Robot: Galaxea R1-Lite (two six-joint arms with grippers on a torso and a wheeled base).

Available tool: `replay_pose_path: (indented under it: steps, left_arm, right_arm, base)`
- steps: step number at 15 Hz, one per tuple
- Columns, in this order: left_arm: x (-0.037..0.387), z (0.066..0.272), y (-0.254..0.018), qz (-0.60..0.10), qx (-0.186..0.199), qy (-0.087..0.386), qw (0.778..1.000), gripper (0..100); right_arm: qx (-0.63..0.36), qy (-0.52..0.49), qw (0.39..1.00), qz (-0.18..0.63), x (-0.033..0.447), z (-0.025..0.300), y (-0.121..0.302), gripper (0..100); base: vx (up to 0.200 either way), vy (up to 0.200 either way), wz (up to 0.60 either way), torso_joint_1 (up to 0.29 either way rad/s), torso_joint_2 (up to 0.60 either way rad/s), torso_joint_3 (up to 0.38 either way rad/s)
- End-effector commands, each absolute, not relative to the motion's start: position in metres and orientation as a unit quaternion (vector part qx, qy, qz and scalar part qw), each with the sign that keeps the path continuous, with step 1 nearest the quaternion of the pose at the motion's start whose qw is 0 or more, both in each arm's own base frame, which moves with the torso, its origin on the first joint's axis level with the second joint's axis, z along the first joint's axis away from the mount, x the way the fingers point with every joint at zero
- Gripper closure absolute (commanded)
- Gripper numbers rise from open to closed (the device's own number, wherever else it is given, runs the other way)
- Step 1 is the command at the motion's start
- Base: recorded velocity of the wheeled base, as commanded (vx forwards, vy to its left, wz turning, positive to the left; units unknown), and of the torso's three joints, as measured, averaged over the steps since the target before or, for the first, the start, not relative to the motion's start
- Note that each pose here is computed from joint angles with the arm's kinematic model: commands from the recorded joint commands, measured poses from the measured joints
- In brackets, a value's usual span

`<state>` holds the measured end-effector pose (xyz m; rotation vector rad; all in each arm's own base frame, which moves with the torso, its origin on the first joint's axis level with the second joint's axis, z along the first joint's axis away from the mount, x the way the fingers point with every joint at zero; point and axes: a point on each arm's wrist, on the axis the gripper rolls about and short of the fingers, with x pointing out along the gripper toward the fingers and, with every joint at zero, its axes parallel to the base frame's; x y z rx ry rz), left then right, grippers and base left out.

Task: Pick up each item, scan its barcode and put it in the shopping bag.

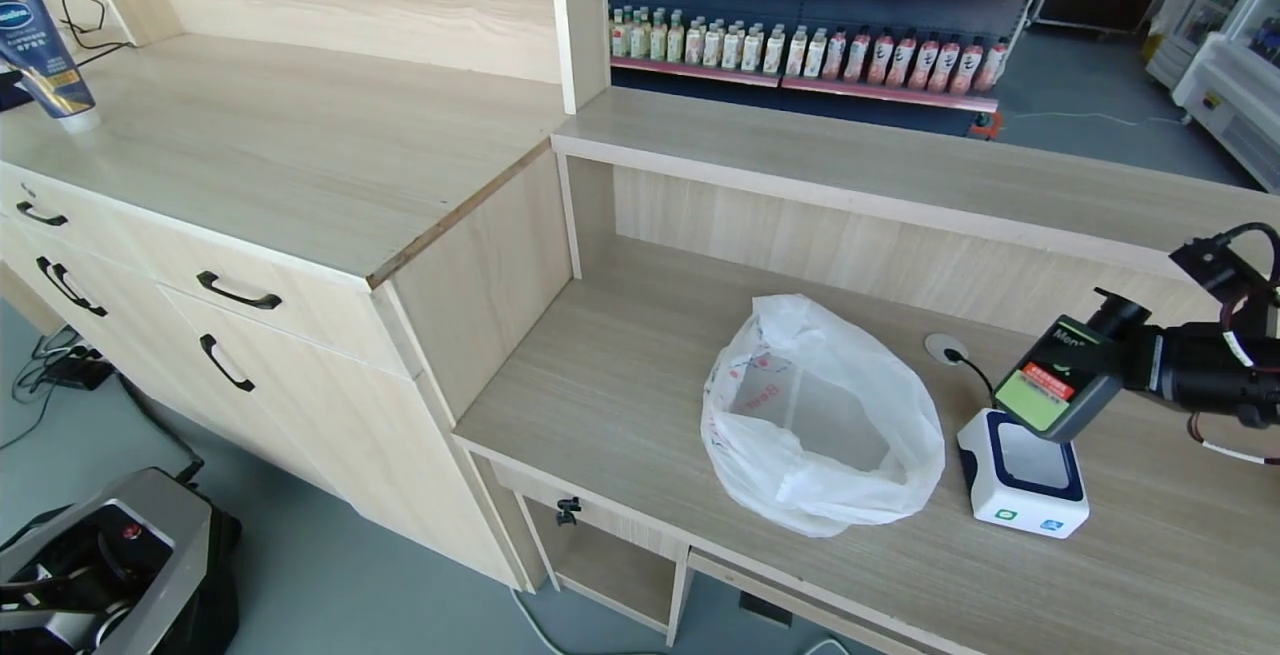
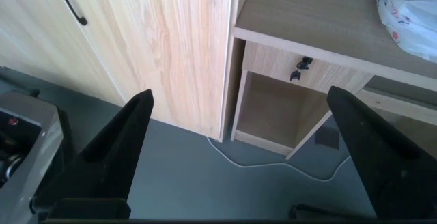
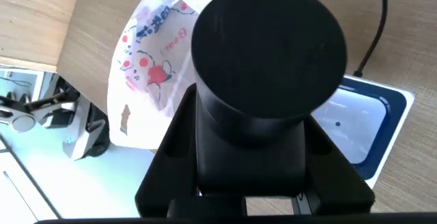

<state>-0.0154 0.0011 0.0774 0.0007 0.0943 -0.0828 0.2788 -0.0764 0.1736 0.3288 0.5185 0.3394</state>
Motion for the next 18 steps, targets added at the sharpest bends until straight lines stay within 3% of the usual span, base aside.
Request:
replay_pose_path:
  steps: [1,18]
  left_arm:
    - [-0.015,0.077,0.001,-0.041,0.000,0.048,0.998,0]
    - [-0.015,0.077,0.001,-0.041,0.000,0.047,0.998,0]
  right_arm:
    - [0.179,0.269,0.935,0.144,0.293,0.156,-0.095,100]
    - [0.203,0.309,0.918,0.144,0.291,0.127,-0.092,100]
  base:
    - [0.000,0.000,0.00,0.000,0.00,0.000]
    - [0.000,0.000,0.00,0.000,0.00,0.000]
